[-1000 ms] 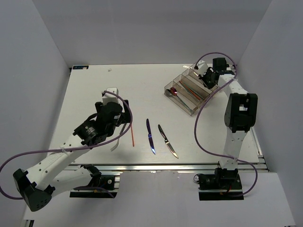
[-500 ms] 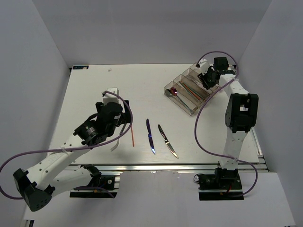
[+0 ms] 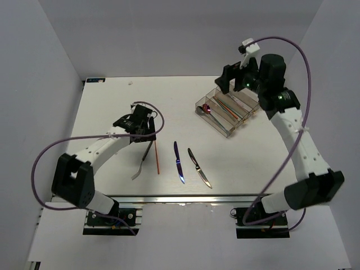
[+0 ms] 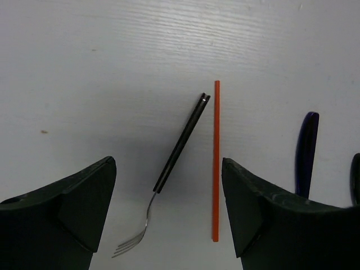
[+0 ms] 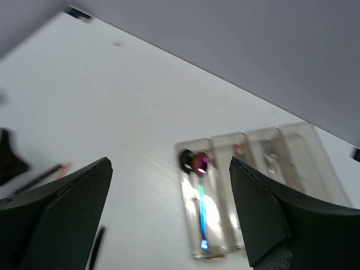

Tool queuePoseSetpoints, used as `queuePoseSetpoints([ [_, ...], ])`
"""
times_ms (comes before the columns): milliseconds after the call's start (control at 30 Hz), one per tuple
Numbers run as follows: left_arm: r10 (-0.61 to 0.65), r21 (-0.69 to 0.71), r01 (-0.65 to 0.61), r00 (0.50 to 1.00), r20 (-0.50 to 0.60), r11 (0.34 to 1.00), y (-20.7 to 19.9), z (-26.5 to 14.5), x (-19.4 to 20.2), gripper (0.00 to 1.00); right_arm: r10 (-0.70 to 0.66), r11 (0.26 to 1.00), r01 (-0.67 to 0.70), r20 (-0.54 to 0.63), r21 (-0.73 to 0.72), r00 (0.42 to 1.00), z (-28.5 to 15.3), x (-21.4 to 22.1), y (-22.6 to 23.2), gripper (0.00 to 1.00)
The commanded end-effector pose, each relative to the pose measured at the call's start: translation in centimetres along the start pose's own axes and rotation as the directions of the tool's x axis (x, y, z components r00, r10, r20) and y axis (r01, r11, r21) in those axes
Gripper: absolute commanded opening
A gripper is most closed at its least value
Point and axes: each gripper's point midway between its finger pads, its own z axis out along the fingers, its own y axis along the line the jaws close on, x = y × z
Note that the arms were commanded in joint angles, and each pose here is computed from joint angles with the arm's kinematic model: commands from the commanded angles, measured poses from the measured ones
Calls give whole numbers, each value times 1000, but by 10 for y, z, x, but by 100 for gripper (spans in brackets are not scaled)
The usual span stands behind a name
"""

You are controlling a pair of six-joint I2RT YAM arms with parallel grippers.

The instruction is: Sort the eating utensils into containers

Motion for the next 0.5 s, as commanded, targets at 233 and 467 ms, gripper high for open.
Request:
queuePoseSetpoints([
  [233, 12, 133, 17, 976, -217, 991, -17, 25, 46, 67, 161, 962, -180, -105, -207, 981, -28, 70, 89, 89],
  [467, -40, 67, 62, 958, -283, 996, -3, 44, 81, 63, 159, 949, -174, -77, -262, 984, -40, 59, 105, 89],
])
